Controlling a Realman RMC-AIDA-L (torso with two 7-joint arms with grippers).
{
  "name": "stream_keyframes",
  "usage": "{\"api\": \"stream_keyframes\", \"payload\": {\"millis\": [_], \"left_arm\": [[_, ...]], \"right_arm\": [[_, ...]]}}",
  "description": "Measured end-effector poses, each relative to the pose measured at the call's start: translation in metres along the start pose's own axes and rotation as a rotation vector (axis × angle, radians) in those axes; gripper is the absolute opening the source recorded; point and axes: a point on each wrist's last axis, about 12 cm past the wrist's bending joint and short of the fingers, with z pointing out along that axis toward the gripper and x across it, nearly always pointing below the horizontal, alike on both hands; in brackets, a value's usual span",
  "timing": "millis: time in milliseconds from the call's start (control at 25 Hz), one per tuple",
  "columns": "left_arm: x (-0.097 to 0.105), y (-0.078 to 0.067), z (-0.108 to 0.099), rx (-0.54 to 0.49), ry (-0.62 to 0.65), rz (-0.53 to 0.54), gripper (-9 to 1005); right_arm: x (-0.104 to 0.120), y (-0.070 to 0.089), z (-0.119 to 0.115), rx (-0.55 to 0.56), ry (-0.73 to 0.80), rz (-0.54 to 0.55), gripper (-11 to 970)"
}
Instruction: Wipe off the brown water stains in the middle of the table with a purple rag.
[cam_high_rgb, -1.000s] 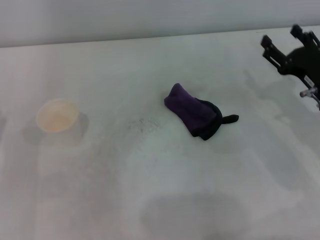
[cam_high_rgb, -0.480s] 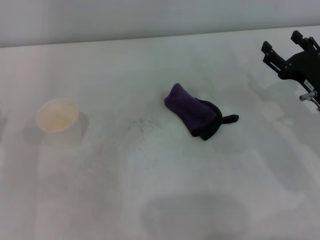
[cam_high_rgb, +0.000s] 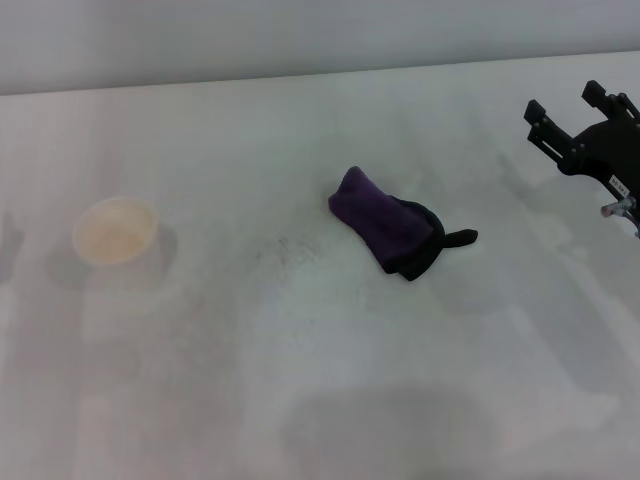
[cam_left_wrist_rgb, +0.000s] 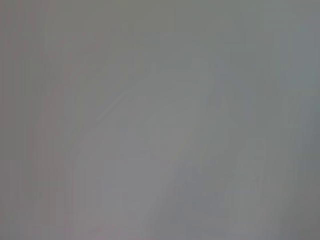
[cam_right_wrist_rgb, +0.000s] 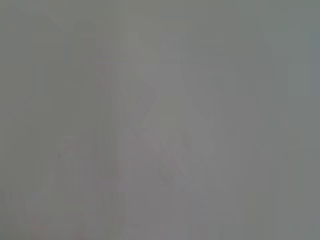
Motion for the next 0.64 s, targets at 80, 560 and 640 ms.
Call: {"api": "stream_keyframes", "payload": {"millis": [80, 560, 640], "left_arm": [[0.0010, -0.0009, 0.0001, 0.001, 0.007, -0.002, 887], [0.0023, -0.0064, 0.0062, 0.015, 0.021, -0.007, 887], [0.0029, -0.0079, 0.0062, 0.024, 0.024, -0.005, 887]], "right_arm": [[0.0001, 0.0000, 0.0000, 0.001, 0.001, 0.016, 858], [0.0041, -0.0009, -0.0013, 0.015, 0.026, 0.127, 858], [0.0035, -0.0011, -0.0008, 0.015, 0.023, 0.137, 858]]}}
